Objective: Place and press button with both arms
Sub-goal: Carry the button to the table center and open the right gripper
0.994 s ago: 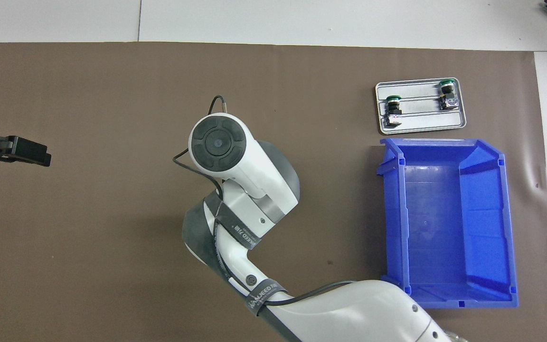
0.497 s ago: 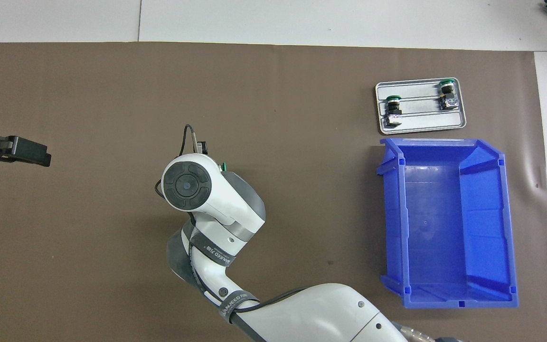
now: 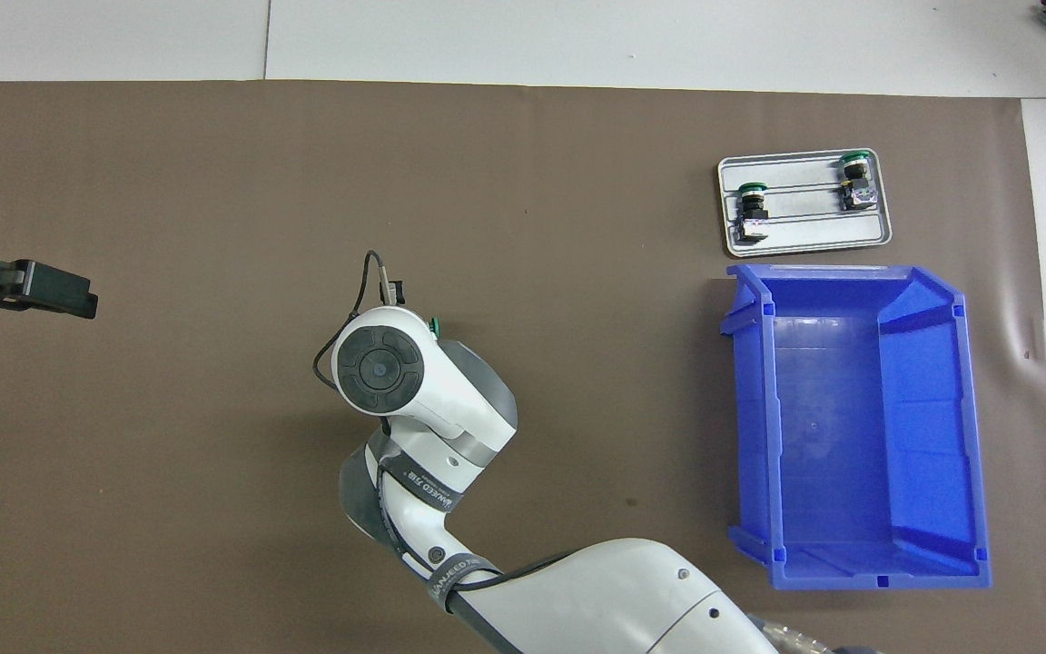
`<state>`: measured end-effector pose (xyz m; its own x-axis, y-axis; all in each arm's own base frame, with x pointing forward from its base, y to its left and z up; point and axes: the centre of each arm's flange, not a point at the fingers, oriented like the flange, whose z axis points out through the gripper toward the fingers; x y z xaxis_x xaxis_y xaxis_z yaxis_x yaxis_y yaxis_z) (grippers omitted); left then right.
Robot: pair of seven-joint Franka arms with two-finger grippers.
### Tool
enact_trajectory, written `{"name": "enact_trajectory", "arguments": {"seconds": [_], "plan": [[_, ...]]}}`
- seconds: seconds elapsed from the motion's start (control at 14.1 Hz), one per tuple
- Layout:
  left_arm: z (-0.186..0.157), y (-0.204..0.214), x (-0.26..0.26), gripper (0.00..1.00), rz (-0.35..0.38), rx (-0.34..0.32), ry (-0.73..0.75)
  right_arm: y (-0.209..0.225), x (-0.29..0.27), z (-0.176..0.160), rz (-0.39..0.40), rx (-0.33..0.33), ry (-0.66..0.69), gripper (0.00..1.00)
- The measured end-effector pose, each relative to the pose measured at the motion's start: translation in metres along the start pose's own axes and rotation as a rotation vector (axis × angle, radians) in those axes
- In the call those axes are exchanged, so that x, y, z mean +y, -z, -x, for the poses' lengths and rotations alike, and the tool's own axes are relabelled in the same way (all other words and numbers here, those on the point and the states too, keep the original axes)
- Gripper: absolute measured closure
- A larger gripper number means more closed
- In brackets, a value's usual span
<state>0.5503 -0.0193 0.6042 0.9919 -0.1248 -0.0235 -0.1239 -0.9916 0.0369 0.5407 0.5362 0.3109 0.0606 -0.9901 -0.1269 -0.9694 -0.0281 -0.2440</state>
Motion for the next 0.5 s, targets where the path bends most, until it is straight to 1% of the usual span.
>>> {"name": "enact_trajectory", "arguments": {"seconds": [0.07,0.14,0.28,0.43,0.5], "plan": [[0.0000,0.0000,0.0000,0.00,0.000,0.000,0.000,-0.0022,0.0015,-0.0010,-0.001,-0.001,0.000,0.59],[0.0000,0.0000,0.0000,0.00,0.000,0.000,0.000,-0.0035,0.0027,-0.0018,0.000,-0.001,0.001,0.54],[0.0000,0.0000,0.0000,0.00,0.000,0.000,0.000,-0.0029,0.0037,-0.0027,0.002,0.000,0.001,0.36],[0.0000,0.0000,0.0002,0.00,0.000,0.000,0.001,0.0004,0.0027,-0.0030,-0.005,0.003,0.014,0.15],[0.0000,0.0000,0.0007,0.00,0.000,0.000,0.000,0.0035,0.0013,-0.0032,-0.013,0.006,0.035,0.03]]}}
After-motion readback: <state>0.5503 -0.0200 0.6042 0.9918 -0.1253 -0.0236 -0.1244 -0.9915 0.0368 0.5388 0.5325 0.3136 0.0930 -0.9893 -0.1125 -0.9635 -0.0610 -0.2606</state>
